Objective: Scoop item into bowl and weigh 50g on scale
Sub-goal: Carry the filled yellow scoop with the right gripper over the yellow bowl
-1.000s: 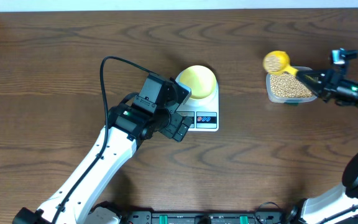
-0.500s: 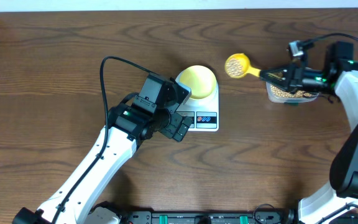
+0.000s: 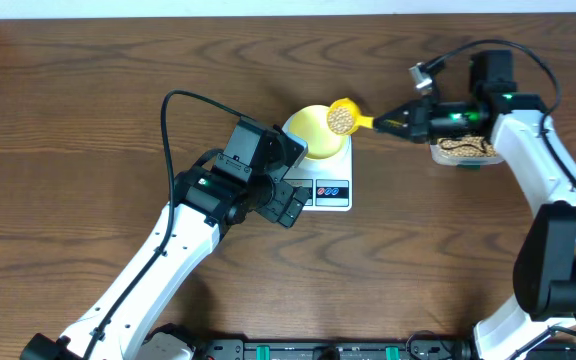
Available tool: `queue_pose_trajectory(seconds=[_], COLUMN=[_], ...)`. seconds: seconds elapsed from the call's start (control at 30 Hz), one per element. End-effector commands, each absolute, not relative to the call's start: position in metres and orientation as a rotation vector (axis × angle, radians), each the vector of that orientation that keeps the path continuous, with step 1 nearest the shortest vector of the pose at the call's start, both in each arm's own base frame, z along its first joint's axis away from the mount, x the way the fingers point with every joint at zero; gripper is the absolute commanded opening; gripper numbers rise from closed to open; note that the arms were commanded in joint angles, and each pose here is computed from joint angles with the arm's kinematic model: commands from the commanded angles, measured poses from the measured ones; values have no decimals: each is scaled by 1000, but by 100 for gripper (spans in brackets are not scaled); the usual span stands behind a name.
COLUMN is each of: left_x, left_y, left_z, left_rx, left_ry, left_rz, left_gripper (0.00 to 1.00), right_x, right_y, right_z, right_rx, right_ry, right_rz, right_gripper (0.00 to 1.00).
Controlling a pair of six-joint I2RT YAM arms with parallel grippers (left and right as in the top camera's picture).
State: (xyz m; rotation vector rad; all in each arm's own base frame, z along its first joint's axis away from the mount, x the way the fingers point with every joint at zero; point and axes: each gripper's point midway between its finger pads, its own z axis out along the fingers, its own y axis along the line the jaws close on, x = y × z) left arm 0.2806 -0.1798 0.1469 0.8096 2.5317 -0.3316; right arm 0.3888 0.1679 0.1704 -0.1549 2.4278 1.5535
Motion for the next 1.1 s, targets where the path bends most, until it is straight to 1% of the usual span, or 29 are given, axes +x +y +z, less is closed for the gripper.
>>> queue_pose_trajectory(seconds=[0.0, 0.2, 0.37, 0.47, 0.53, 0.67, 0.8, 1.07], left_x=[279, 279, 279, 279, 279, 279, 279, 279], left_y=[-177, -177, -177, -177, -177, -177, -177, -177], left_z=[141, 141, 141, 141, 141, 141, 141, 141], left_rx=[802, 802, 802, 802, 802, 802, 802, 802], left_ry=[2550, 2550, 2550, 2550, 2550, 2550, 2550, 2550], left_rz=[-318, -318, -318, -318, -318, -318, -318, -318], left_gripper=[96, 96, 96, 96, 96, 96, 96, 96], right_x=[391, 402, 399, 404, 404, 398, 400, 397], right_y=[180, 183, 189, 181, 180, 189, 191, 204], right_z=[159, 149, 165, 174, 182, 198, 195, 196], right_rx=[-153, -222, -317, -312, -337, -426, -429, -485], right_ry=[2480, 2507, 2462, 2451, 2429, 2372, 2380, 2359], right_rz=[1481, 1215, 1112, 943, 882, 827, 748, 737], right_gripper=[1, 1, 1, 1, 1, 1, 1, 1])
